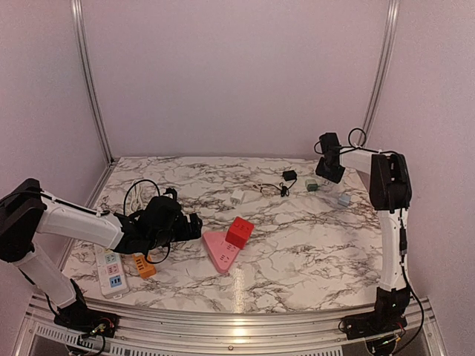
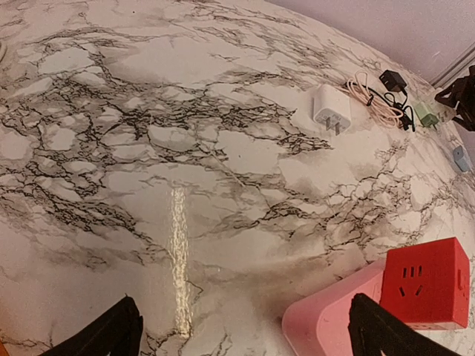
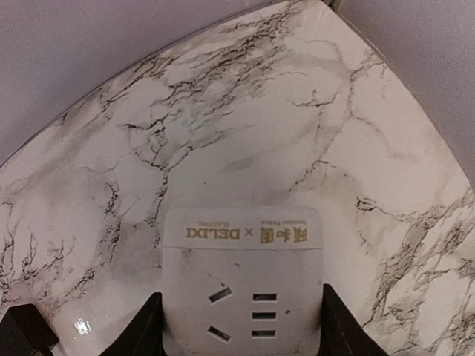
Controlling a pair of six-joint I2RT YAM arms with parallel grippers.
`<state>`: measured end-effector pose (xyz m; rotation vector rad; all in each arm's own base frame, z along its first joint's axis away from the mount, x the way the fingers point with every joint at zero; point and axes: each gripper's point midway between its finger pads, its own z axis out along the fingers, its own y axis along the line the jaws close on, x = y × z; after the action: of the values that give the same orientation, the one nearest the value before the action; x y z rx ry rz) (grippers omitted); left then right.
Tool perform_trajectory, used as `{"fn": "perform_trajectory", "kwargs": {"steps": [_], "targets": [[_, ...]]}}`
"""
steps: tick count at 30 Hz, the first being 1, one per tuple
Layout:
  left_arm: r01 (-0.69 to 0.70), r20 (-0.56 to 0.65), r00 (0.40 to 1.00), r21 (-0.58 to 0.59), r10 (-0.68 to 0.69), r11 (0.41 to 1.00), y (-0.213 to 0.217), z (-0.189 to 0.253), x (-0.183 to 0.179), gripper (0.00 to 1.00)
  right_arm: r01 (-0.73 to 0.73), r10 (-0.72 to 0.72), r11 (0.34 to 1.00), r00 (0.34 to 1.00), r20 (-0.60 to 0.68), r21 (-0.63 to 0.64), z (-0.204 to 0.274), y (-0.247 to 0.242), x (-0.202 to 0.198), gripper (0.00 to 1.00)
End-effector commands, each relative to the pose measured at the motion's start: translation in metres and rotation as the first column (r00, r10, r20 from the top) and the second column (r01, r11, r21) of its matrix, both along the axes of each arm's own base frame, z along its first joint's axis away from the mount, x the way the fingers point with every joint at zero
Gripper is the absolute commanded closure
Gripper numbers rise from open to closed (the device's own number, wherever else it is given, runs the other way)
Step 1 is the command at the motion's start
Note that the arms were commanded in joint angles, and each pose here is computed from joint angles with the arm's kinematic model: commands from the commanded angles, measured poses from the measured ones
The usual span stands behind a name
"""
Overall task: Insert the plug
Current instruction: Pick up the plug from the corner of the board, then place the plug at the center of the board.
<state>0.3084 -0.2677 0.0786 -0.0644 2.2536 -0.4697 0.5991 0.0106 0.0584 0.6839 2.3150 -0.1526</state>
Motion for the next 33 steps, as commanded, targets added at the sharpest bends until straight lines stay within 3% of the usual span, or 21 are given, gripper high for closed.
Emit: {"fn": "perform_trajectory", "kwargs": {"steps": [1, 13, 22, 33], "targets": [[-0.011, 0.024, 1.000, -0.018, 0.011, 1.000, -0.001, 0.008, 0.002, 0.01, 0.008, -0.007, 1.000, 0.999, 0.049, -0.009, 0.021, -0.007, 0.004, 0.60], [0.004, 0.059, 0.998, -0.007, -0.003, 1.000, -0.006, 0.019, 0.003, 0.01, -0.082, 0.080, 0.997, 0.981, 0.176, 0.002, 0.093, 0.016, -0.017, 0.60], [0.009, 0.068, 0.998, 0.001, -0.009, 1.000, -0.010, 0.019, 0.002, 0.01, -0.171, 0.162, 0.985, 0.954, 0.251, 0.014, 0.126, 0.056, -0.089, 0.60], [0.019, 0.076, 0.997, -0.005, -0.019, 1.000, -0.015, 0.021, 0.002, 0.01, -0.292, 0.284, 0.957, 0.932, 0.227, 0.002, 0.113, 0.115, -0.178, 0.58]]}}
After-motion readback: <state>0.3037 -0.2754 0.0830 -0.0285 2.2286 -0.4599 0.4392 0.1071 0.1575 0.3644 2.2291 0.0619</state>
